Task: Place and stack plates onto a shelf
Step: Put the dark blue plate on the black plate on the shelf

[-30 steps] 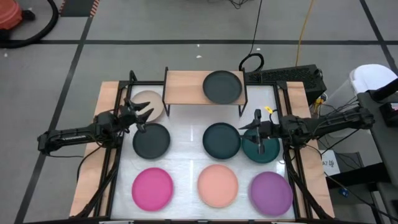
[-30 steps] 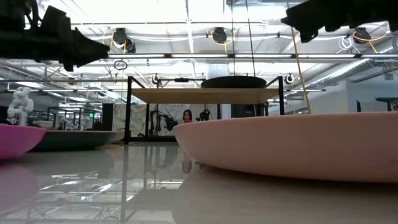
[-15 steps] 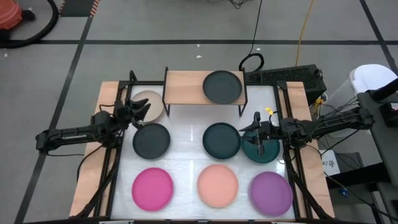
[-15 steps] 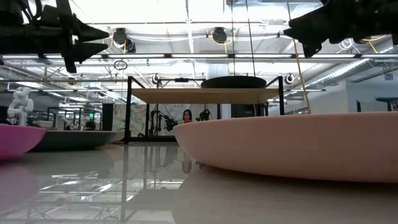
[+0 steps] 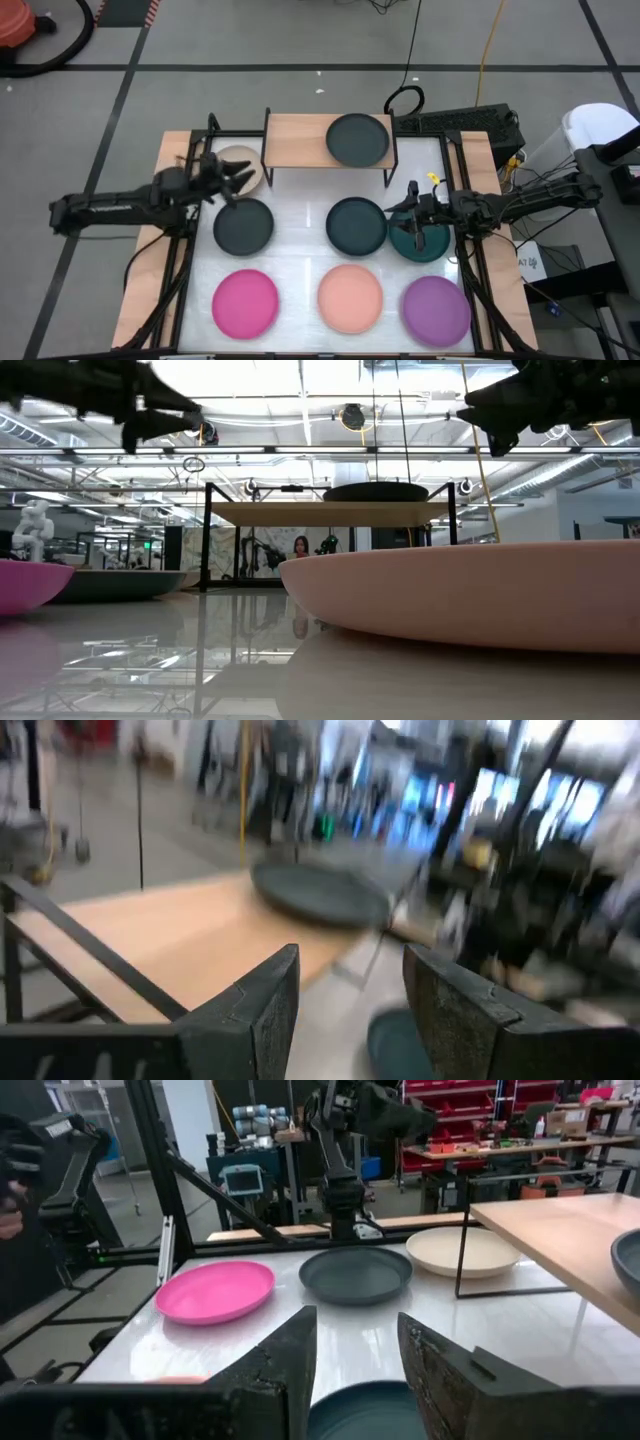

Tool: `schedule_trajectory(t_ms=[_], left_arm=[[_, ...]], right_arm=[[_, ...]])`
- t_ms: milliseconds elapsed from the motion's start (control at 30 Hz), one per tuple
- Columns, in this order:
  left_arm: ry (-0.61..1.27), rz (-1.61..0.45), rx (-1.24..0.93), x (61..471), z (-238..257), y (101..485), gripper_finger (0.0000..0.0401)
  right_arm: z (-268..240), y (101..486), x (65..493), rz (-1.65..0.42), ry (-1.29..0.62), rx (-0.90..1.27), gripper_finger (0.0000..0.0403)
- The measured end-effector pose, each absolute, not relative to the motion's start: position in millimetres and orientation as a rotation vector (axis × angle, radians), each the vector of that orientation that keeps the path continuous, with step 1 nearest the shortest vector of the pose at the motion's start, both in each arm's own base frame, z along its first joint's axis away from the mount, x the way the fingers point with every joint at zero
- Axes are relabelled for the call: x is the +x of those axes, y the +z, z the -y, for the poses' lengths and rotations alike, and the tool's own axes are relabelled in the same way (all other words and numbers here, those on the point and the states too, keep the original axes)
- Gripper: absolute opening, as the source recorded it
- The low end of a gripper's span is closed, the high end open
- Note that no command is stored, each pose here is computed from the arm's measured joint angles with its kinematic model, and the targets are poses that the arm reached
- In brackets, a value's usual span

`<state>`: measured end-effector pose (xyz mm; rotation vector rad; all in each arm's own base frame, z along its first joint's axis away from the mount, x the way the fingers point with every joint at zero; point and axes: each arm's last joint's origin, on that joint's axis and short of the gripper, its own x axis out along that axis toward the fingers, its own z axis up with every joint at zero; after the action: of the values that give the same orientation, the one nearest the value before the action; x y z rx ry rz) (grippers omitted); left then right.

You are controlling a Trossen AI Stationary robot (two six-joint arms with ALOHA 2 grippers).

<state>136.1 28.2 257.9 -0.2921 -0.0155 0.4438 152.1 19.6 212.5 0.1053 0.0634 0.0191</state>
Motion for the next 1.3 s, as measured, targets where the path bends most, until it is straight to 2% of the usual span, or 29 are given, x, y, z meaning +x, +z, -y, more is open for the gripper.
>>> schedule_trajectory(t_ms=[100,200,367,467,600,667,833,1067,1167,1300], left_arm=[[0.428,-0.137,-0.274,167.1,-26.4,271.0,0.0184],[0.402,-0.251,-0.251,200.2,-22.0,267.3,0.0184],[0.394,-0.416,-0.223,242.2,-17.9,230.1,0.0184],[0.429,-0.514,-0.286,259.0,-18.2,199.4,0.0184],[0.478,-0.513,-0.4,279.9,-21.5,168.3,0.0184],[0.428,-0.51,-0.39,288.9,-20.4,158.3,0.0184],[0.224,-0.572,-0.208,313.6,-6.0,157.4,0.0184],[-0.031,-0.571,0.251,348.4,33.9,179.0,0.0184],[-0.081,-0.562,0.35,359.1,47.1,174.5,0.0184],[-0.067,-0.61,0.368,367.9,51.8,159.7,0.0184]], right_arm=[[-19.6,213.5,152.2,-0.054,0.02,0.103,0.0123],[-19.6,213.4,152.1,-0.054,0.02,0.104,0.0123],[-23.0,213.5,151.7,-0.055,0.042,0.105,0.0123],[-25.7,213.4,151.3,-0.056,0.059,0.084,0.0123],[-28.3,214.2,150.8,-0.049,0.075,0.078,0.0123],[-28.9,214.1,150.7,-0.049,0.078,0.077,0.0123],[-29.4,214.9,150.7,-0.041,0.082,0.079,0.0123],[-29.4,215.0,150.7,-0.04,0.08,0.082,0.0123],[-29.4,215.4,150.7,-0.037,0.08,0.085,0.0123],[-29.5,215.4,150.7,-0.037,0.082,0.087,0.0123]])
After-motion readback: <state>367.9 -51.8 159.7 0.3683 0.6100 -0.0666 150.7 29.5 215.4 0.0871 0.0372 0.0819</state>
